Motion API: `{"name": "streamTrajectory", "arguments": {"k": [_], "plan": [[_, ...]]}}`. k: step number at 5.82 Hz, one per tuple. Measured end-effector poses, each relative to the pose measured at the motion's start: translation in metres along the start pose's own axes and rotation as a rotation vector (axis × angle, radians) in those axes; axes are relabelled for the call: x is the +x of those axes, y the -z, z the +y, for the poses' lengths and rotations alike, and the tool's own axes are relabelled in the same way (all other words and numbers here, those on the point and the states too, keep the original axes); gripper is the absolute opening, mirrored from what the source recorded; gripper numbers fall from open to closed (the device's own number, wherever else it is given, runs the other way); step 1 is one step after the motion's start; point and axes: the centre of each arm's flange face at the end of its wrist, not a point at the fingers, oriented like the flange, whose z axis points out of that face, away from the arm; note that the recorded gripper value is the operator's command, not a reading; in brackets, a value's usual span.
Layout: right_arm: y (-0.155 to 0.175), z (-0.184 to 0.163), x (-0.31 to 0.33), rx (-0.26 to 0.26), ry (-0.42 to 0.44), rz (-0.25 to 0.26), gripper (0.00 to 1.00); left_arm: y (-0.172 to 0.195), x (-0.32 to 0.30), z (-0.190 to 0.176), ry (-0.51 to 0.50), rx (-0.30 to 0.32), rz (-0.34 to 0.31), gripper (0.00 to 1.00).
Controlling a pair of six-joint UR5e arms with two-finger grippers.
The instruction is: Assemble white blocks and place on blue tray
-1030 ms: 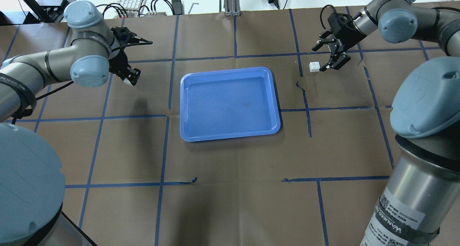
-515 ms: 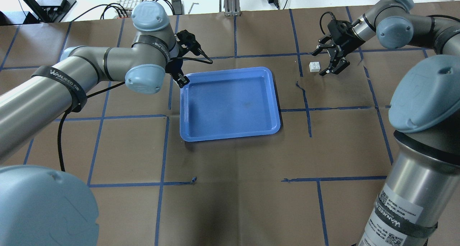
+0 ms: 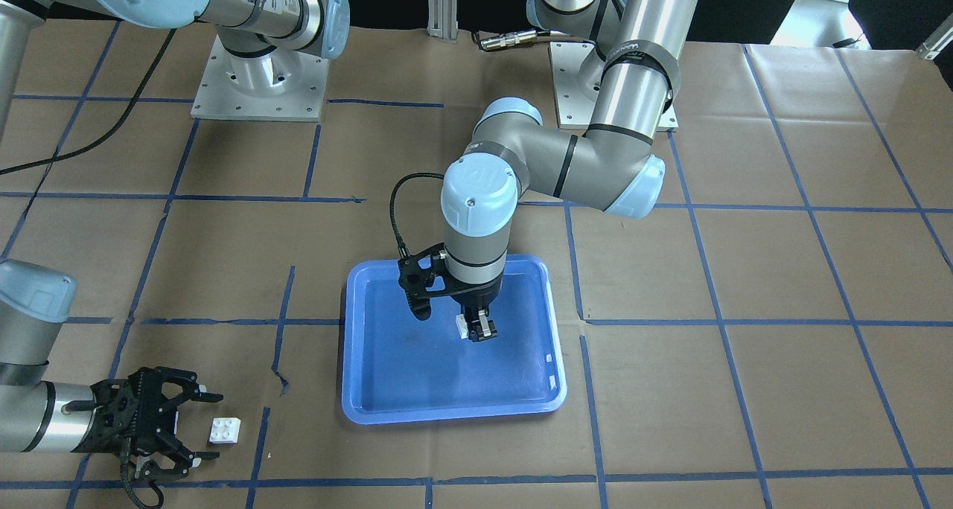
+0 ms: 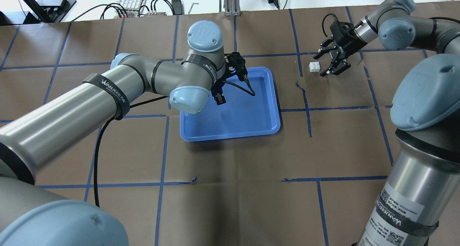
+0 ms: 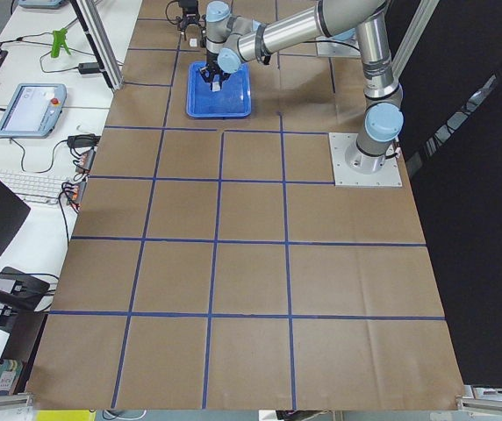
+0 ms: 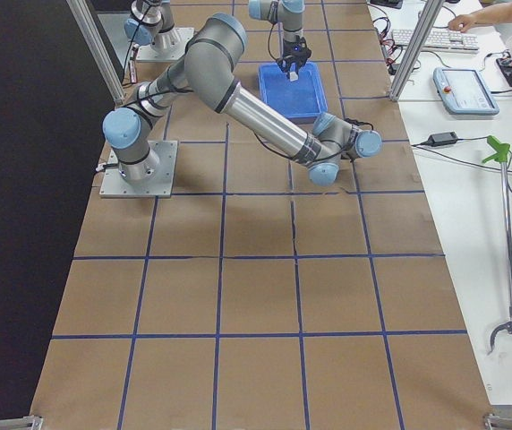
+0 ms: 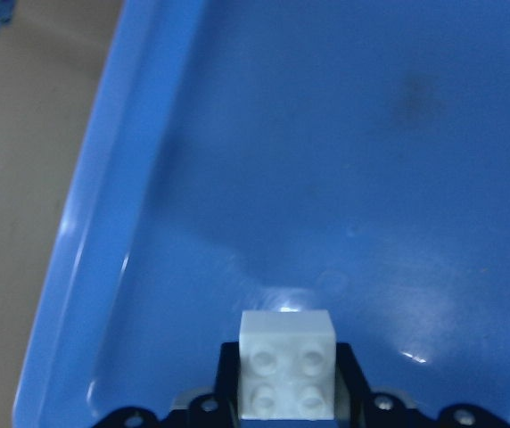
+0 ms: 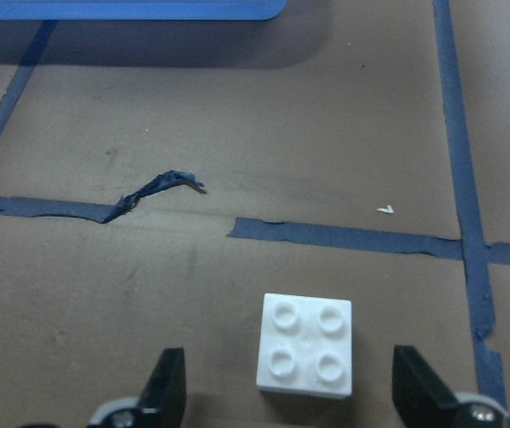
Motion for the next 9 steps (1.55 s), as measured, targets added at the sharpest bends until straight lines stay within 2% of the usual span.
{"name": "streamTrajectory", "arguments": {"k": [1, 2, 5, 6, 7, 9], "plan": [[0.001, -0.001, 0.000, 0.000, 0.002, 0.001, 0.41, -0.009, 0.006, -0.007, -0.038, 0.005, 0.016, 0.01], [0.003, -0.002, 0.000, -0.003, 0.006, 0.003, 0.34, -0.022, 0.009, -0.010, -0.053, -0.001, 0.030, 0.01], [0.015, -0.008, 0.002, -0.017, 0.016, 0.021, 0.30, -0.038, 0.012, -0.008, -0.111, -0.014, 0.047, 0.04], [0.036, -0.022, 0.004, -0.036, 0.031, 0.050, 0.30, -0.044, 0.015, -0.006, -0.116, -0.017, 0.049, 0.21], [0.064, -0.044, 0.001, -0.057, 0.042, 0.080, 0.30, -0.046, 0.017, -0.005, -0.117, -0.015, 0.043, 0.98], [0.105, -0.084, -0.020, -0.072, 0.042, 0.104, 0.30, -0.046, 0.018, -0.003, -0.116, -0.014, 0.042, 0.99]]}}
